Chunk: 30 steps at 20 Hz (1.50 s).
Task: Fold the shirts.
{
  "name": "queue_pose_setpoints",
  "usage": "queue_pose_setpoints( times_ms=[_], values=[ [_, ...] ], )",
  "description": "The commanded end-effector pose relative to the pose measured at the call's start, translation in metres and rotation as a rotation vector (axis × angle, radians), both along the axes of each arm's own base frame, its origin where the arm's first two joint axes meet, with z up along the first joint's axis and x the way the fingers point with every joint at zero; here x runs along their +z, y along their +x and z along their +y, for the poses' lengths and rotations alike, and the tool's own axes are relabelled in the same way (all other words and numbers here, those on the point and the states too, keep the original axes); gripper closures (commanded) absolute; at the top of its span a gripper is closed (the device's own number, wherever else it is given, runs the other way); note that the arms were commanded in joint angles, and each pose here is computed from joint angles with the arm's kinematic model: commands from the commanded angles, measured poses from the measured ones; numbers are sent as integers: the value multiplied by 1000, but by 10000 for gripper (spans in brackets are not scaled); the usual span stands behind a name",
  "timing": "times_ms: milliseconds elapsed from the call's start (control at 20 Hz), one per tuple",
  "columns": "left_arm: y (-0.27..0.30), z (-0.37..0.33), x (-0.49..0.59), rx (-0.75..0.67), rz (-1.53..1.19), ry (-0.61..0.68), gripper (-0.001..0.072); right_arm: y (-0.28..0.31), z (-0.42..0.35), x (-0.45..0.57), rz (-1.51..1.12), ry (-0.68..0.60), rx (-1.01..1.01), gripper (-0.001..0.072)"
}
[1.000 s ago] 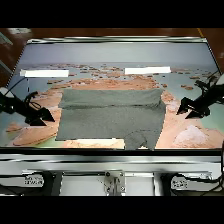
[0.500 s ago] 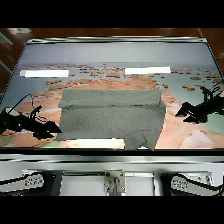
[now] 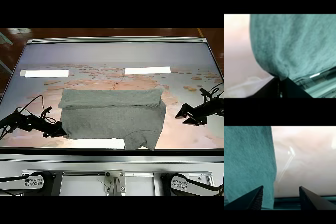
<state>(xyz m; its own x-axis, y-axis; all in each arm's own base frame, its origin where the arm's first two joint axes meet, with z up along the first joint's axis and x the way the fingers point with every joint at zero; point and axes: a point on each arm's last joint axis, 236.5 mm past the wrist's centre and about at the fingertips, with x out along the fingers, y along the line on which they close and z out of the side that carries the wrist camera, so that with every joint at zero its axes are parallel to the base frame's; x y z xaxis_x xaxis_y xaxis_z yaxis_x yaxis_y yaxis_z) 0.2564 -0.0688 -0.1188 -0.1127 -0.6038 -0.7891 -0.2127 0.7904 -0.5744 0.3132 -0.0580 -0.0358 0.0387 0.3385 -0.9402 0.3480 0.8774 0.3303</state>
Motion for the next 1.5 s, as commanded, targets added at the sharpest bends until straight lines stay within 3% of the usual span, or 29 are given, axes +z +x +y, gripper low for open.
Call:
queue_pose_setpoints(
  times_ms=[0, 150, 500, 800, 850, 900, 1000, 1050, 1100, 1150, 1300, 1450],
  values=[
    [-6, -15, 11, -26, 21, -71, 673, -28, 25, -13, 88, 101, 18, 141],
    [-5, -15, 20, -38, -6, -71, 673, -47, 64, -31, 97, 230, 18, 141],
    [0, -8, 29, -21, -47, -66, 673, -76, 93, -77, 132, 95, 163, 141],
    [4, -4, 27, -12, -68, -56, 673, -66, 111, -85, 86, 155, 55, 170],
    [5, -4, 27, -11, -71, -54, 673, -62, 113, -84, 72, 163, 43, 313],
    [6, -4, 27, -9, -74, -51, 673, -59, 113, -84, 63, 161, 36, 393],
    [6, -4, 27, -12, -77, -51, 673, -61, 116, -87, 65, 157, 44, 394],
    [6, -4, 27, -13, -76, -52, 673, -62, 120, -87, 66, 154, 63, 470],
    [6, -4, 27, -15, -79, -52, 673, -63, 124, -87, 65, 155, 80, 596],
    [6, -4, 27, -21, -84, -53, 673, -63, 127, -87, 65, 155, 92, 651],
    [8, -15, 37, -84, -153, -122, 674, -70, 132, -73, 49, 185, 214, 651],
    [27, -12, 53, -106, -273, -106, 674, -26, 126, -28, -142, 161, 233, 651]
  ],
)
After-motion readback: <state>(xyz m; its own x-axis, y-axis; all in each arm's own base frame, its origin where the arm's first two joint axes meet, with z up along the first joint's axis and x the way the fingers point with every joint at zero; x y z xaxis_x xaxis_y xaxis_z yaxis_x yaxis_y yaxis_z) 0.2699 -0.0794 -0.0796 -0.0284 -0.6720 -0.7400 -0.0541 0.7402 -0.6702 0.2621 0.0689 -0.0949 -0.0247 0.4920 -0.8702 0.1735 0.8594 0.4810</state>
